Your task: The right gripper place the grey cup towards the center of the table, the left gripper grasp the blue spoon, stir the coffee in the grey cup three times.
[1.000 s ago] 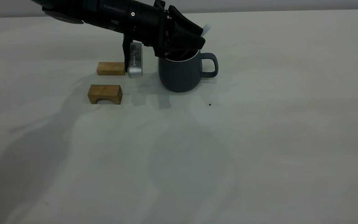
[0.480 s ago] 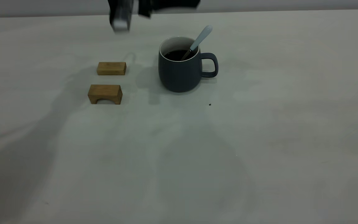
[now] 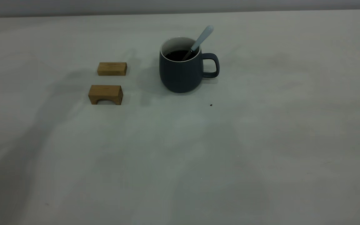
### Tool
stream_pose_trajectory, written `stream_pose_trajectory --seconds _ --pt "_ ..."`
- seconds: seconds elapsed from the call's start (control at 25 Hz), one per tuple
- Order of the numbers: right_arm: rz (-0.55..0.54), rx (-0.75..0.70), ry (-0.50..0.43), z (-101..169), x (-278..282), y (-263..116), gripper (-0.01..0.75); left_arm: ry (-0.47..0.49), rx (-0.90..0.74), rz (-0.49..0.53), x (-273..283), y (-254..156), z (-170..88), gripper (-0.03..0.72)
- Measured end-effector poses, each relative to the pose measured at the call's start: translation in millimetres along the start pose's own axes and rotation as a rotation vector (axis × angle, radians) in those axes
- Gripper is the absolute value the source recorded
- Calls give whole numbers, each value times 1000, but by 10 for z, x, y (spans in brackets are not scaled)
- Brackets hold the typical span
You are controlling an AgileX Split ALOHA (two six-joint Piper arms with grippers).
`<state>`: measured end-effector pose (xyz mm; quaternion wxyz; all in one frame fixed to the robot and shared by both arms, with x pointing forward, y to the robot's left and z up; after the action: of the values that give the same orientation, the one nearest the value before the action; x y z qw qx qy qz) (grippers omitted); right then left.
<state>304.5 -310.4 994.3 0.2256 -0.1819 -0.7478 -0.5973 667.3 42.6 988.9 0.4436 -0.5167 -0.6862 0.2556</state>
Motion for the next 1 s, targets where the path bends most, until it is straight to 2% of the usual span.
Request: stream_pose_trajectory --seconds 0.12,0.2,0.36,0.44,0.52,0.64,0.84,1.0 --pt "0 0 0 0 0 0 510 16 -210 -22 151 -262 -17 483" --pt "0 0 0 0 0 0 510 46 -464 -76 300 -378 -8 483" --pt "0 0 -1 -1 0 0 510 129 -986 -284 825 -525 -71 483" --pt "0 0 -1 -1 0 0 510 218 -1184 -400 1151 -579 -58 483" --pt "0 0 -1 -1 0 0 510 306 -1305 -478 1450 -688 5 483" --pt "0 0 -1 -1 0 0 510 449 -1294 -554 1873 -690 197 483" --pt "0 0 -1 -1 0 0 510 598 -1115 -803 2556 -311 335 483" --pt "0 0 -1 -1 0 0 510 680 -1041 -878 2814 -228 567 483"
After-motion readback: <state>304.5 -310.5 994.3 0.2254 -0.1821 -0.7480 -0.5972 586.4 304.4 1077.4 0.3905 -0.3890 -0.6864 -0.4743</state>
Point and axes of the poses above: a point on each arm's last joint axis where the gripper is mounted, x pointing back along that axis away from the gripper, z along the wrist's bending axis when the last joint is at zero, y = z × x, the point moved 8 cm from there along -x, pointing out along that axis toward the gripper, and after that the axes turned 11 degrees about x, right-handed, at the moved point
